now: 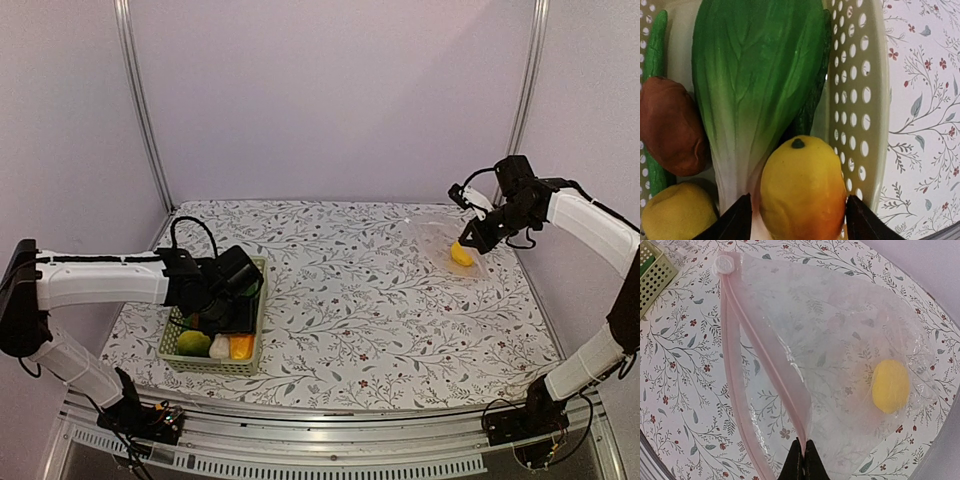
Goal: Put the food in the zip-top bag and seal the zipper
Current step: Pick up the fake fruit from the bin.
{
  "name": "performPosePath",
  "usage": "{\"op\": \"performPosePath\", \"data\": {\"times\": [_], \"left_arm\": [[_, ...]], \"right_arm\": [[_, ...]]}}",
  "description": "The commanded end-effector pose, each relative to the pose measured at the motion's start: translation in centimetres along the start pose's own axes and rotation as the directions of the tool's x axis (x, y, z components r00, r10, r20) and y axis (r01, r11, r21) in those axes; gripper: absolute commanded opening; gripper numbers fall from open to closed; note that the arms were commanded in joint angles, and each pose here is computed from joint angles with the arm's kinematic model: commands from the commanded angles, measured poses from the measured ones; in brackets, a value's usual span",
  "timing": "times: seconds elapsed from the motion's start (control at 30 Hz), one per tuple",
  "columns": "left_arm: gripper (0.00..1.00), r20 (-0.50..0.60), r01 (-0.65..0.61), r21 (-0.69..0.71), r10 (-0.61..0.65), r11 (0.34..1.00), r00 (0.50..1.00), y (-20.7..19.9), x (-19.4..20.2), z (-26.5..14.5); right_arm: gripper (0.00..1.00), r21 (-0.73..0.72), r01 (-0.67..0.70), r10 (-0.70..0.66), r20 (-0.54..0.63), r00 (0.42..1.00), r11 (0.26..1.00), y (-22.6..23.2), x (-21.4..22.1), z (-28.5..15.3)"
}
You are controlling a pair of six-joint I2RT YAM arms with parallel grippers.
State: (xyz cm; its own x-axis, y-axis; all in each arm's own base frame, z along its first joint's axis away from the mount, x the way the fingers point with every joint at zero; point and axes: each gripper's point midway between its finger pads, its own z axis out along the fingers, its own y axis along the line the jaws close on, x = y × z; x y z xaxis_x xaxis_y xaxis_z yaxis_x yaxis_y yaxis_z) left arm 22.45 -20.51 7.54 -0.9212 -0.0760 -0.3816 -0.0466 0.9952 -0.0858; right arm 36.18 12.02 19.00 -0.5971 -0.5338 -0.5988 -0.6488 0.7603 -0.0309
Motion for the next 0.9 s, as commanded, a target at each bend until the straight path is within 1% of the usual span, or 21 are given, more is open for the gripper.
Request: {"op": "performPosePath", "data": {"times": [0.0, 0.13, 0.2, 0.23, 0.3, 0.43, 0.5, 0.6, 0.67, 0.77, 0.83, 0.87], "left_arm": [[0.63, -0.026, 0.001, 0.018, 0.000, 1.000, 1.000, 0.0, 0.3, 1.3], [0.62, -0.055, 0.007, 0.039, -0.005, 0.999, 0.998, -0.3, 0.6, 2.0], [0.58, -0.050, 0.007, 0.038, -0.005, 0.999, 0.999, -0.4, 0.2, 1.8], [0.54, -0.044, 0.007, 0.037, -0.005, 0.999, 0.999, -0.5, 0.0, 1.7], [0.51, -0.027, 0.001, 0.030, 0.000, 1.000, 1.000, -0.5, -0.6, 0.9], [0.49, 0.028, -0.041, -0.048, 0.042, 0.998, 0.999, 0.8, -2.6, -1.8], [0.48, 0.065, -0.066, -0.085, 0.071, 0.994, 0.995, 1.4, -3.9, -3.8], [0.46, 0.137, -0.094, -0.076, 0.104, 0.993, 0.985, 1.1, -6.1, -6.8], [0.45, 0.194, -0.112, -0.032, 0.116, 0.993, 0.974, 0.2, -7.6, -8.6], [0.41, 0.301, -0.149, 0.064, 0.124, 0.987, 0.946, -2.1, -9.9, -10.8], [0.37, 0.396, -0.184, 0.143, 0.114, 0.972, 0.911, -4.1, -11.5, -12.6], [0.37, 0.459, -0.201, 0.177, 0.100, 0.963, 0.883, -5.1, -12.3, -13.9]], "right_arm": [[0.00, -0.021, -0.003, 0.003, 0.025, 1.000, 1.000, 0.9, -0.3, -0.4], [0.01, -0.030, -0.005, 0.005, 0.020, 1.000, 1.000, 1.2, -0.3, -0.3], [0.01, -0.031, -0.003, 0.004, 0.020, 1.000, 1.000, 1.3, -0.3, -0.4], [0.01, -0.033, -0.003, 0.003, 0.020, 1.000, 0.999, 1.4, -0.3, -0.5], [0.01, -0.032, -0.002, 0.003, 0.022, 1.000, 0.999, 1.4, -0.3, -0.6], [0.01, -0.033, 0.003, -0.003, 0.022, 1.000, 0.999, 1.5, -0.4, -0.9], [0.01, -0.034, 0.007, -0.006, 0.023, 1.000, 0.999, 1.6, -0.6, -1.0], [0.01, -0.036, 0.013, -0.012, 0.027, 1.000, 0.999, 1.8, -0.8, -1.2], [0.00, -0.041, 0.014, -0.013, 0.027, 1.000, 0.999, 1.9, -0.9, -1.2], [0.00, -0.061, 0.013, -0.012, 0.021, 1.000, 0.998, 2.7, -0.9, -1.0], [0.01, -0.082, 0.022, -0.021, 0.006, 1.000, 0.996, 3.6, -0.7, -0.8], [0.00, -0.091, 0.033, -0.033, 0.002, 0.999, 0.995, 4.1, -0.8, -0.8]]}}
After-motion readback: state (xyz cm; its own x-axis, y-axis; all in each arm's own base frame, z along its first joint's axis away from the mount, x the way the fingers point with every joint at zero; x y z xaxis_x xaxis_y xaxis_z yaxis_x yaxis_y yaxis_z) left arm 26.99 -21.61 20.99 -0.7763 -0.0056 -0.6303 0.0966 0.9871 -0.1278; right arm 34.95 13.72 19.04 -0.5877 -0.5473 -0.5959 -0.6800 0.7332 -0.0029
